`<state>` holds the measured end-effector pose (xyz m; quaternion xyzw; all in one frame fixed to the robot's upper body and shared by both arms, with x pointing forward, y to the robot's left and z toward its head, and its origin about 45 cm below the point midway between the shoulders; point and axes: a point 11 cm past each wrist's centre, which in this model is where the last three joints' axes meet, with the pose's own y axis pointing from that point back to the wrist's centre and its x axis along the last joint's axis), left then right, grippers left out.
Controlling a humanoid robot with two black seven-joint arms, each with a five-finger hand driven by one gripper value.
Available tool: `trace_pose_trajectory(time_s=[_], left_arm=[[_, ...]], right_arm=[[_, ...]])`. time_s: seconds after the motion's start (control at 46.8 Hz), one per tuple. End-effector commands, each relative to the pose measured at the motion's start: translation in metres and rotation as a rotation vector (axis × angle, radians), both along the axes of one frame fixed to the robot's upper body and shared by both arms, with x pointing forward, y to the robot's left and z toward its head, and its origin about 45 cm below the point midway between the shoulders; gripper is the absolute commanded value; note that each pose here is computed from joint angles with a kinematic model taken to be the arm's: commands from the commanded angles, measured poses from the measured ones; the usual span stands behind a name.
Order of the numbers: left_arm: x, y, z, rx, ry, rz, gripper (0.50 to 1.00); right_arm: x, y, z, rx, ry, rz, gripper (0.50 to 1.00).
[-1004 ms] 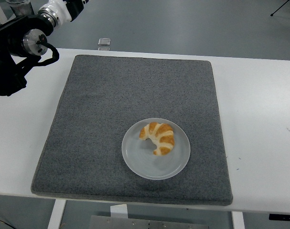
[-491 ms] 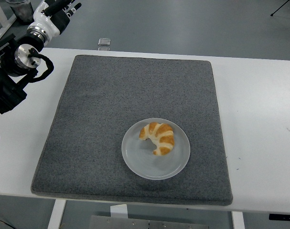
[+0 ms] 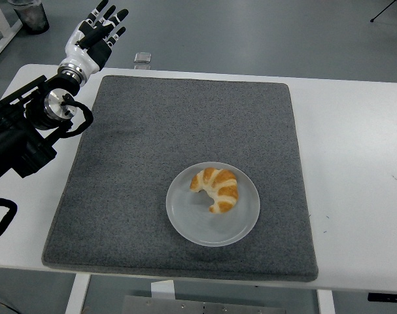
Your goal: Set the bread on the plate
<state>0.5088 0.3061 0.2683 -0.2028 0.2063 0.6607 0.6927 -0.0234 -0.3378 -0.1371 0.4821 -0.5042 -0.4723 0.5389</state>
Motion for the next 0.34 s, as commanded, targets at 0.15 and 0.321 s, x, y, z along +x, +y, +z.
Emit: trace_pose_trajectory(time_s=[0.15, 0.321], left_arm=[[-0.001, 0.007, -0.013, 0.009, 0.033, 0.038, 1.0], [-0.001, 0.002, -0.016, 0.002, 0.039, 0.035, 1.0]], right_arm=[[0.0, 0.001, 0.0, 0.003, 0.0, 0.0, 0.952], [0.0, 0.0, 0.0, 0.0, -0.002, 0.0, 0.952]])
